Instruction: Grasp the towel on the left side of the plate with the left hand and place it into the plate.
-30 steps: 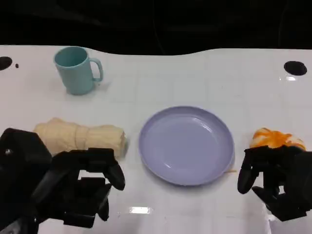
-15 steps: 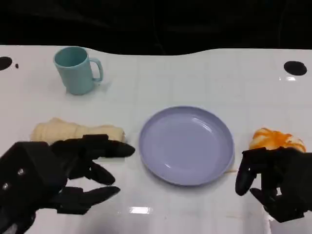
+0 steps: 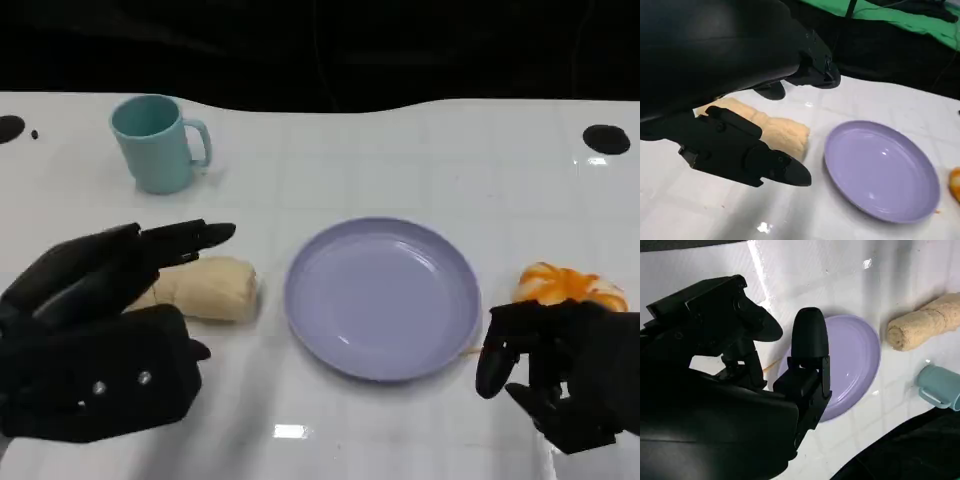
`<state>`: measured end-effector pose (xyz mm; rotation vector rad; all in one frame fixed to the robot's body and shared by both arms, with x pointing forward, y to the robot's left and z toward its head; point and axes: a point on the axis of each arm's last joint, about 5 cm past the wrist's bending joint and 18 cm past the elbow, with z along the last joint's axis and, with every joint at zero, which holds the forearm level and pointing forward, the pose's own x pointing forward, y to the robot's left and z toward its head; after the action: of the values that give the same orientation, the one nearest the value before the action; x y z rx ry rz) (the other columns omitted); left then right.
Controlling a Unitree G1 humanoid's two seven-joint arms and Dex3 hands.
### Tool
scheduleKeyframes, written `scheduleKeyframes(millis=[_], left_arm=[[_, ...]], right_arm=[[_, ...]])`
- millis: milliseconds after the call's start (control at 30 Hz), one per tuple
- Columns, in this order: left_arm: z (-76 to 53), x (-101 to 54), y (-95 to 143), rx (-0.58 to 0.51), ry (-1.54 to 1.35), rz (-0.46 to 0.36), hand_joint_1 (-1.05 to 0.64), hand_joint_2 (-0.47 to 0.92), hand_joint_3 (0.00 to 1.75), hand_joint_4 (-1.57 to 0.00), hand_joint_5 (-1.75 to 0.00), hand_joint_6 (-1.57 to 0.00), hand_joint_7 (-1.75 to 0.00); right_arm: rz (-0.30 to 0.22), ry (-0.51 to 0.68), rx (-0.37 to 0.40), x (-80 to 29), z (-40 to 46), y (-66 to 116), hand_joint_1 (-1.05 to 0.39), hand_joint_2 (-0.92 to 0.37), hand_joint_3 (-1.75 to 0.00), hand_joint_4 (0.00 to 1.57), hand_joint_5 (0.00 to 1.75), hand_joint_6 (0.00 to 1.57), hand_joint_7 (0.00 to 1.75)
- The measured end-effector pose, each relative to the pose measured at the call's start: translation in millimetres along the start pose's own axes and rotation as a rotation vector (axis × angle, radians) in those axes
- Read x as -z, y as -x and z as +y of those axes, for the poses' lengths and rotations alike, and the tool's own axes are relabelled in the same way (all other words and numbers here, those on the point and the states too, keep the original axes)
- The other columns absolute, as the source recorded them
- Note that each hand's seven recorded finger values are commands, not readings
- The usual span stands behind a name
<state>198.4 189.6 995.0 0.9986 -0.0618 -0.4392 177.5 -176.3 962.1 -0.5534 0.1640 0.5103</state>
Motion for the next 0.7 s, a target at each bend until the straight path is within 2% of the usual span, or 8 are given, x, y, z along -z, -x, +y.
scheduleKeyframes(millis=[267,333,533,700], left_arm=[[0.8,2.7,-35,0.06,-0.26,0.068,-0.52,0.89,0.0,-0.14,-0.5,-0.29,-0.01],[-0.9,4.3,-45,0.086,-0.304,0.082,-0.5,0.87,0.0,-0.21,-0.41,-0.32,-0.01],[-14.4,13.2,-71,0.165,-0.357,0.12,-0.47,0.83,0.01,-0.3,-0.29,-0.36,-0.01],[-25.3,22.1,-90,0.192,-0.419,0.14,-0.49,0.86,0.01,-0.34,-0.25,-0.36,-0.01]], right_arm=[[0.002,-0.005,0.004,-0.9,0.5,0.3,0.01,-0.61,-1.02,0.7,1.7,0.67,1.44],[0.001,-0.004,0.004,-1.1,0.6,0.4,0.01,-0.61,-1.02,0.7,1.7,0.67,1.44],[0.002,-0.007,0.006,-1.8,1.3,0.4,0.0,-0.6,-1.03,0.7,1.71,0.67,1.44],[0.003,-0.008,0.005,-2.6,1.9,0.6,0.0,-0.6,-1.03,0.69,1.7,0.67,1.43]])
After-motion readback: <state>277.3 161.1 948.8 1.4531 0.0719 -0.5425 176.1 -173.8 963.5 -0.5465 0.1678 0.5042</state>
